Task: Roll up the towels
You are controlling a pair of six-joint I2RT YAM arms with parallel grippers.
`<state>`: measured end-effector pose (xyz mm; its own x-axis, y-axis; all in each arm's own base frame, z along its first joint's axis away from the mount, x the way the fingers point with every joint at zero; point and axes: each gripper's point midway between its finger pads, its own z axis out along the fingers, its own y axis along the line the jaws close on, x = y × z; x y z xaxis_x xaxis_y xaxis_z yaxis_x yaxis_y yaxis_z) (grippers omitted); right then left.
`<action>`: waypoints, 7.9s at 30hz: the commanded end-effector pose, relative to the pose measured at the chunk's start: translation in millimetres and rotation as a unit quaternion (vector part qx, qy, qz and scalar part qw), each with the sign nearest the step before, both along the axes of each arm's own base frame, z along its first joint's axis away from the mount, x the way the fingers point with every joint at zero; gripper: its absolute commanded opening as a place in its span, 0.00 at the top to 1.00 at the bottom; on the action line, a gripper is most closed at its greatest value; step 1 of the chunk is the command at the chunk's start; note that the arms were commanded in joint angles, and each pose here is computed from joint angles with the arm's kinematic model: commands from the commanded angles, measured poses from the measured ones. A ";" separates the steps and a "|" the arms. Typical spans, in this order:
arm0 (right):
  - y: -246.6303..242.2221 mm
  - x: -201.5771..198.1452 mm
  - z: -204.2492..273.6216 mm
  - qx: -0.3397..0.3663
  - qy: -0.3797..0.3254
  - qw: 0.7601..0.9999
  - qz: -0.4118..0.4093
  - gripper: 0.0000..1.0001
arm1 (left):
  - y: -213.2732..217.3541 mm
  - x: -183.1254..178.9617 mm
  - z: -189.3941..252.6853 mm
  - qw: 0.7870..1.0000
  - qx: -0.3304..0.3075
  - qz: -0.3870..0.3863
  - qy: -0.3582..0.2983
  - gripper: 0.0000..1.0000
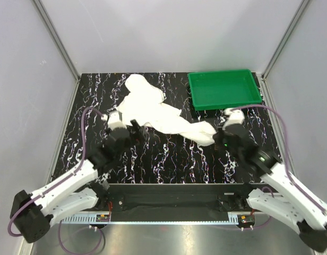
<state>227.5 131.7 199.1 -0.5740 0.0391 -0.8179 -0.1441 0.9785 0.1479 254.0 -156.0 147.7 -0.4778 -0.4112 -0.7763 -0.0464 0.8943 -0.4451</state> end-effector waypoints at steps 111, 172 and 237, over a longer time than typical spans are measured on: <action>-19.0 -26.7 -5.3 0.139 0.012 0.984 -0.111 1.00 | 124.1 24.7 -124.1 0.955 -0.110 0.168 0.217 0.61; -30.5 -24.0 -18.1 0.113 0.010 0.984 -0.136 1.00 | 102.9 49.1 -123.3 0.963 -0.023 0.136 0.232 0.38; -110.2 -37.4 74.9 0.123 -0.082 0.940 -0.308 1.00 | 115.8 -24.8 104.7 0.995 0.008 0.075 0.060 0.94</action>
